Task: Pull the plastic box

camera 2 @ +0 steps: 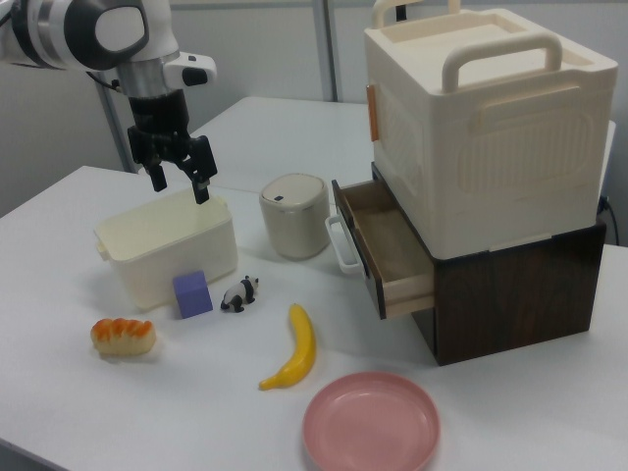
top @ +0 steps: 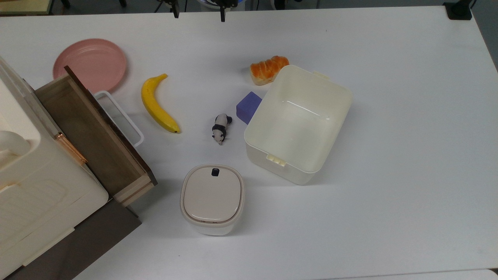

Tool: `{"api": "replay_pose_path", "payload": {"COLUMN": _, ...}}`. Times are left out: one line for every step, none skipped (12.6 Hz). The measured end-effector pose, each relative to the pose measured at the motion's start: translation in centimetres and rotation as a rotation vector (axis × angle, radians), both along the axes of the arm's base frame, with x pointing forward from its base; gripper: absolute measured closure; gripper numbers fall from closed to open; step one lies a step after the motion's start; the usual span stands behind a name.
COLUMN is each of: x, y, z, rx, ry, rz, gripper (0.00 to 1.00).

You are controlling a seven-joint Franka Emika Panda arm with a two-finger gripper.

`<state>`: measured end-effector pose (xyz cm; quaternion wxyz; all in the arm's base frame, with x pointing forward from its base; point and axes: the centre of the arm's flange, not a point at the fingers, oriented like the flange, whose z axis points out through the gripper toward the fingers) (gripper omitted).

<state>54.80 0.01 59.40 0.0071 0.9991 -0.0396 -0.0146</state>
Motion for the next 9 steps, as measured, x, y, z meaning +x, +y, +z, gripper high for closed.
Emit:
{"api": "replay_pose_path", "payload": {"x": 0.05, "y": -0.06, "z": 0.02, "rx": 0.000, "ry": -0.004, "rz": -0.002, "gripper": 0.00}}
{"api": "replay_pose_path", "payload": {"x": 0.09, "y": -0.23, "z": 0.05, "rx": 0.008, "ry": -0.007, "rz": -0.009, "gripper": 0.00}}
{"api": "replay_pose_path", "payload": {"x": 0.11, "y": -0.59, "z": 0.07, "rx": 0.021, "ry": -0.010, "rz": -0.019, "gripper": 0.00}}
{"api": "replay_pose_path", "payload": {"x": 0.16, "y": -0.72, "z": 0.11, "rx": 0.029, "ry": -0.014, "rz": -0.024, "gripper": 0.00}}
{"api": "replay_pose_path", "payload": {"x": 0.19, "y": -0.66, "z": 0.13, "rx": 0.031, "ry": -0.017, "rz": -0.023, "gripper": 0.00}}
{"api": "replay_pose_path", "payload": {"x": 0.21, "y": -0.55, "z": 0.11, "rx": 0.031, "ry": -0.017, "rz": -0.021, "gripper": 0.00}}
{"api": "replay_pose_path", "payload": {"x": 0.23, "y": -0.46, "z": 0.08, "rx": 0.032, "ry": -0.016, "rz": -0.019, "gripper": 0.00}}
{"api": "replay_pose_path", "payload": {"x": 0.23, "y": -0.55, "z": 0.09, "rx": 0.032, "ry": -0.017, "rz": -0.021, "gripper": 0.00}}
{"api": "replay_pose_path", "payload": {"x": 0.23, "y": -0.72, "z": 0.11, "rx": 0.032, "ry": -0.018, "rz": -0.024, "gripper": 0.00}}
